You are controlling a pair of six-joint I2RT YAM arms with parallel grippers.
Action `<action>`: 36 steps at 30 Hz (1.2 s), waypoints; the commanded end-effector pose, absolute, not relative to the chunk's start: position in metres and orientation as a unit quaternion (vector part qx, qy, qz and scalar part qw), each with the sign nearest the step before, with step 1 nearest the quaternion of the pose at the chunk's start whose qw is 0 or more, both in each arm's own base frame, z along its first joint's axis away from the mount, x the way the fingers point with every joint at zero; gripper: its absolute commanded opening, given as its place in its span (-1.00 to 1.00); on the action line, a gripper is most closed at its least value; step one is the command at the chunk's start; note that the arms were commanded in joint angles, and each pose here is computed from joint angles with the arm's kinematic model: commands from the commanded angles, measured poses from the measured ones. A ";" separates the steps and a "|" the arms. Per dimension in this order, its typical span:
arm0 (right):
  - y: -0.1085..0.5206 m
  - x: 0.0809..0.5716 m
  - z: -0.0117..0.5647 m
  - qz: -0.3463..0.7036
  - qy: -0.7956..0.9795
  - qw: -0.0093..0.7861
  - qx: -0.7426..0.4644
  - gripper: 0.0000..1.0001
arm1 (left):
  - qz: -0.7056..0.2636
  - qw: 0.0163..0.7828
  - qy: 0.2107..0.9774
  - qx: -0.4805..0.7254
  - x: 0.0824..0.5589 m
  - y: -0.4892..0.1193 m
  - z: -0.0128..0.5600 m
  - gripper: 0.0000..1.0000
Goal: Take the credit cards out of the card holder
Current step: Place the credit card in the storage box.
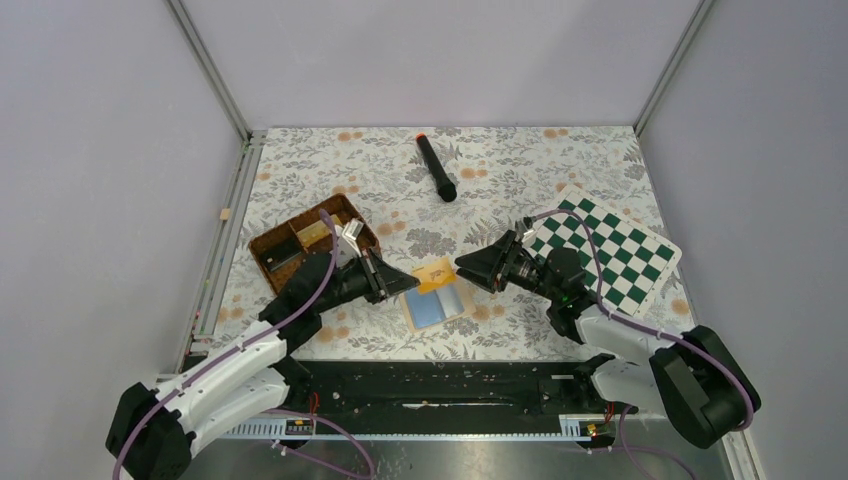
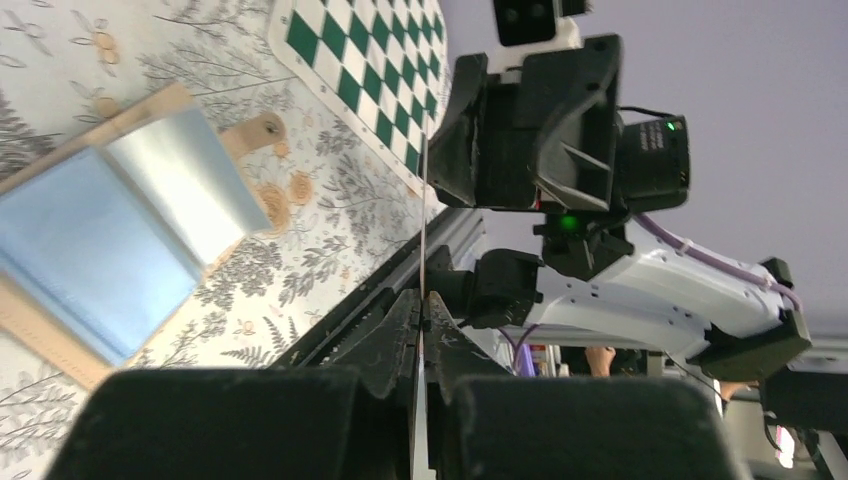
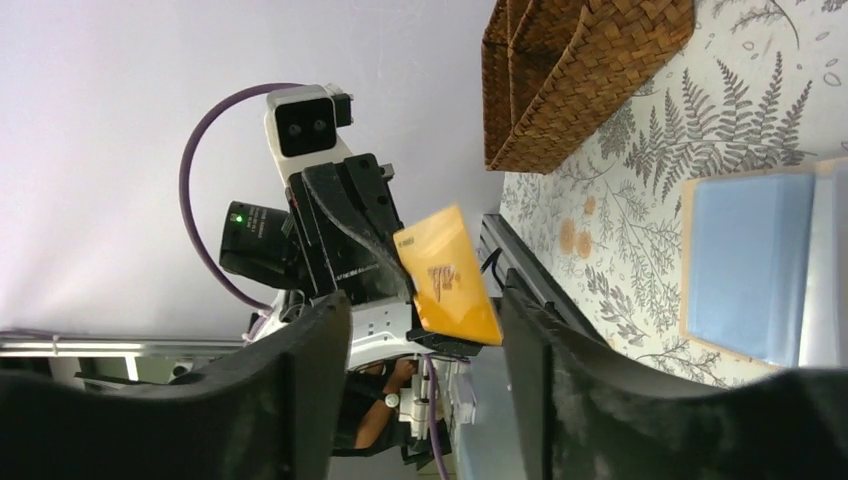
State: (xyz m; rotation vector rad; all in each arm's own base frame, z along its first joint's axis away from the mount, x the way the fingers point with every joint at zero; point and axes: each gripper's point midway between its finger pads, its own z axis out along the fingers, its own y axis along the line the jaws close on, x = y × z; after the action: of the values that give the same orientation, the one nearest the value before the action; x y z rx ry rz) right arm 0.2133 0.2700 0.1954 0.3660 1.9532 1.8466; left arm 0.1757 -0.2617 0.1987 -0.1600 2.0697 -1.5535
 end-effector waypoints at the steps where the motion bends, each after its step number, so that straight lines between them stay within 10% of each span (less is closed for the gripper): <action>1: 0.265 0.212 0.207 0.653 0.705 0.255 0.108 0.47 | -0.540 0.332 0.771 -0.058 0.196 -0.246 0.221 -1.00; 6: 0.252 0.206 0.204 0.601 0.740 0.290 0.091 0.97 | -0.504 0.367 0.777 -0.087 0.224 -0.210 0.234 -1.00; 25: 0.212 0.140 0.146 0.459 0.865 0.196 0.045 0.99 | -0.300 0.434 0.821 -0.220 0.335 -0.056 0.219 -1.00; 36: 0.215 0.148 0.224 0.438 0.877 0.200 0.003 0.99 | -0.206 0.365 0.867 -0.269 0.339 -0.024 0.167 -1.00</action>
State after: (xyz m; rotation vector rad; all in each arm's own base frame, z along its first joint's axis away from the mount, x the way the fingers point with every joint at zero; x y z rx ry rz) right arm 0.1472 0.2146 0.2084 0.1101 2.4060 1.2821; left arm 0.3338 -0.0368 0.1706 -0.7003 2.2120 -0.6201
